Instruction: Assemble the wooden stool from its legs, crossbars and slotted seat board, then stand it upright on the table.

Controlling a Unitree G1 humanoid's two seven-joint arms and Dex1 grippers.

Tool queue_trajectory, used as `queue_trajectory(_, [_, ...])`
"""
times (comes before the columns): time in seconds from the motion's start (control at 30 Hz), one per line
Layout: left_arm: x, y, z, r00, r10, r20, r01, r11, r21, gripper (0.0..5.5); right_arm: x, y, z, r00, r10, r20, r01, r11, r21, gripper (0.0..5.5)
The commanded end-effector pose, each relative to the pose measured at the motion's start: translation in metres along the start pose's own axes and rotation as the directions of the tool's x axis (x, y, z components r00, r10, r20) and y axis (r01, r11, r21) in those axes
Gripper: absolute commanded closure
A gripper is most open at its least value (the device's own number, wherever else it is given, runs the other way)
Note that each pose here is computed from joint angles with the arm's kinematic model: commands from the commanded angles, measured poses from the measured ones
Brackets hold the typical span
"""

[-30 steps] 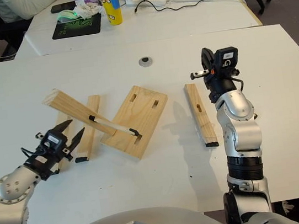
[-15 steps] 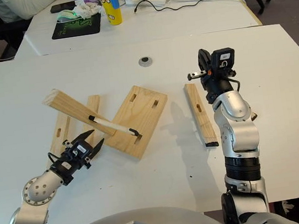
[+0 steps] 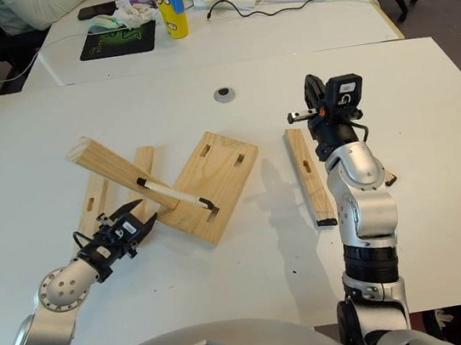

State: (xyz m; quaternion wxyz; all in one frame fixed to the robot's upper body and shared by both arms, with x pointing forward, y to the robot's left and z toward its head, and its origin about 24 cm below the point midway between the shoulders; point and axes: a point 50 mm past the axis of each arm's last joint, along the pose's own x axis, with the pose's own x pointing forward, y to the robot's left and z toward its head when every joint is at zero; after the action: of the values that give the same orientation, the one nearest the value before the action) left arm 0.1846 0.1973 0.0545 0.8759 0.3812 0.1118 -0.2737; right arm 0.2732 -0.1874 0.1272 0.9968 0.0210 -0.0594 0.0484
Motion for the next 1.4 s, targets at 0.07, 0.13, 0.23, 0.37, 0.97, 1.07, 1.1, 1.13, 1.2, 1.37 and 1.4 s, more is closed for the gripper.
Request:
queue_trajectory(0.07, [0.003,0.008,-0.001,0.998,0.064,-0.012,-0.064,0.998,0.012,3.37,-0.003,0.002,-0.001,1.0,-0.001,-0.012,0.001,1.0,0.021,5.5])
queue_trajectory(0.13, [0.004,0.004,-0.002,0.999,0.049,-0.019,-0.049,0.999,0.012,3.37,-0.003,0.002,-0.001,1.0,0.0,-0.013,0.001,1.0,0.022,5.5])
queue_trajectory(0.23, [0.007,-0.006,-0.004,1.0,-0.003,-0.031,0.003,1.0,0.014,3.37,-0.003,0.002,-0.001,1.0,0.001,-0.013,0.0,1.0,0.022,5.5])
queue_trajectory(0.37, [0.008,-0.015,-0.006,0.997,-0.058,-0.056,0.06,0.997,0.041,3.37,-0.001,0.002,0.001,1.0,0.003,-0.009,-0.003,1.0,0.024,5.5])
queue_trajectory(0.97, [0.031,-0.024,0.034,0.992,-0.09,0.088,0.096,0.993,-0.071,3.37,0.002,-0.002,0.003,1.0,-0.008,-0.005,0.008,1.0,0.023,5.5])
queue_trajectory(1.07, [0.029,-0.021,0.03,0.995,-0.071,0.067,0.077,0.994,-0.081,3.37,0.002,-0.003,0.003,1.0,-0.014,-0.006,0.014,1.0,0.022,5.5])
queue_trajectory(1.1, [0.027,-0.018,0.027,0.997,-0.059,0.054,0.063,0.995,-0.081,3.37,0.002,-0.003,0.003,1.0,-0.015,-0.005,0.016,1.0,0.022,5.5])
queue_trajectory(1.13, [0.025,-0.013,0.023,0.998,-0.039,0.039,0.042,0.996,-0.079,3.37,0.002,-0.003,0.003,1.0,-0.019,-0.005,0.019,1.0,0.022,5.5])
queue_trajectory(1.2, [0.019,0.002,0.017,1.0,0.019,0.011,-0.018,0.997,-0.081,3.37,0.002,-0.003,0.003,1.0,-0.022,-0.004,0.022,1.0,0.022,5.5])
queue_trajectory(1.37, [-0.004,0.041,0.012,0.982,0.186,-0.025,-0.187,0.976,-0.114,3.37,0.0,-0.004,0.001,0.999,-0.033,-0.005,0.033,0.999,0.027,5.5])
queue_trajectory(1.4, [-0.007,0.046,0.009,0.979,0.198,-0.039,-0.201,0.972,-0.119,3.37,-0.002,-0.005,0.001,0.999,-0.041,-0.005,0.042,0.999,0.027,5.5])
